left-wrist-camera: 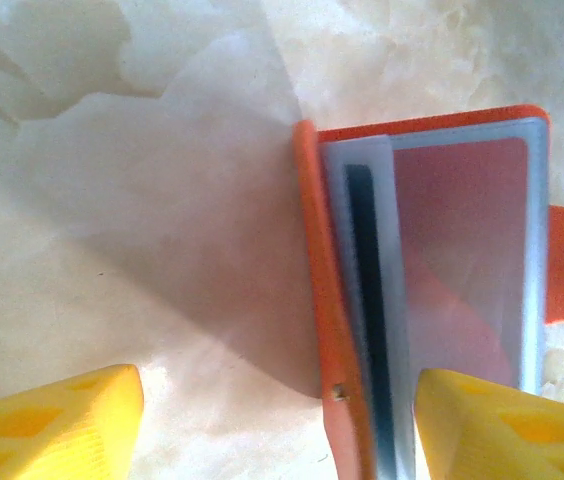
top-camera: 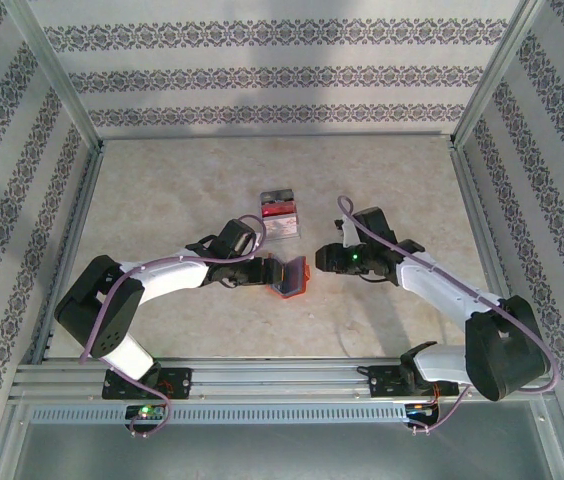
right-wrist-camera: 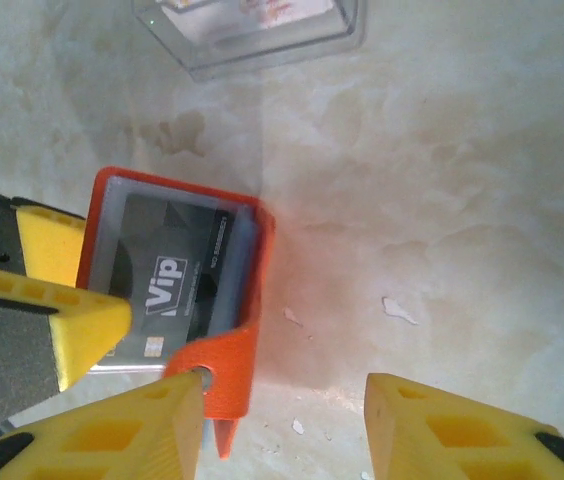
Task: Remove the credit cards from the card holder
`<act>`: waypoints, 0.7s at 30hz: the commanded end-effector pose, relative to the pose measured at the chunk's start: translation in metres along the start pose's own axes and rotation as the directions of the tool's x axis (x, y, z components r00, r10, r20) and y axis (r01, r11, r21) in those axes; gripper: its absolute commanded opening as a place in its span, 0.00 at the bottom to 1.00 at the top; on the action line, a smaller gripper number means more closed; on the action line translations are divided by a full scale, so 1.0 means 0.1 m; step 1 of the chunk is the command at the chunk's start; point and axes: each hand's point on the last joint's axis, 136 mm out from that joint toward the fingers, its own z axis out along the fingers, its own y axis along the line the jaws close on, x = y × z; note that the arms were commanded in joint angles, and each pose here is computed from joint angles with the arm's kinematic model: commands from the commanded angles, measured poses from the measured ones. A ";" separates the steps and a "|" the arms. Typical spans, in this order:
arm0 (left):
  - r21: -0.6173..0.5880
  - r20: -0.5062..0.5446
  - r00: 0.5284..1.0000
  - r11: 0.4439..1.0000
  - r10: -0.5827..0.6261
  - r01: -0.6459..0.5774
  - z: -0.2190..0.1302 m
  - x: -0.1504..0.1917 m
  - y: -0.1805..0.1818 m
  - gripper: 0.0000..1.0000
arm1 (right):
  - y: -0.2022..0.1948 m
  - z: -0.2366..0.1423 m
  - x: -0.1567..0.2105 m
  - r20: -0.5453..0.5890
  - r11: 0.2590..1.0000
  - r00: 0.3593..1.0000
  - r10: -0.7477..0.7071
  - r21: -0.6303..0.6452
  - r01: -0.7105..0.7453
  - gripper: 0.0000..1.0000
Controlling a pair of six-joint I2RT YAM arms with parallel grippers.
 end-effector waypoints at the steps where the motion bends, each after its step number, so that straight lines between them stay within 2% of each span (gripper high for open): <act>1: 0.027 0.026 0.999 0.999 0.026 -0.027 -0.02 -0.11 -0.08 0.72 | 0.03 -0.13 -0.06 0.016 0.998 1.000 -0.027 0.061 0.026 0.48; 5: 0.033 0.029 0.999 0.999 0.029 -0.030 -0.02 -0.12 -0.10 0.72 | 0.36 -0.16 -0.14 0.035 0.997 0.999 -0.029 -0.067 0.031 0.41; 9: 0.030 0.029 0.999 0.999 0.028 -0.029 -0.01 -0.13 -0.09 0.72 | 0.66 -0.06 -0.10 -0.003 0.978 1.000 -0.020 -0.205 0.019 0.34; 14: -0.004 0.022 1.000 1.000 0.005 -0.005 0.01 -0.09 -0.01 0.69 | 0.59 0.19 0.04 -0.069 0.985 0.998 0.005 -0.169 -0.016 0.31; 21: -0.064 0.027 0.999 0.997 -0.034 0.035 -0.02 -0.04 0.12 0.68 | 0.31 0.44 0.22 -0.147 0.994 0.985 0.086 -0.057 -0.095 0.35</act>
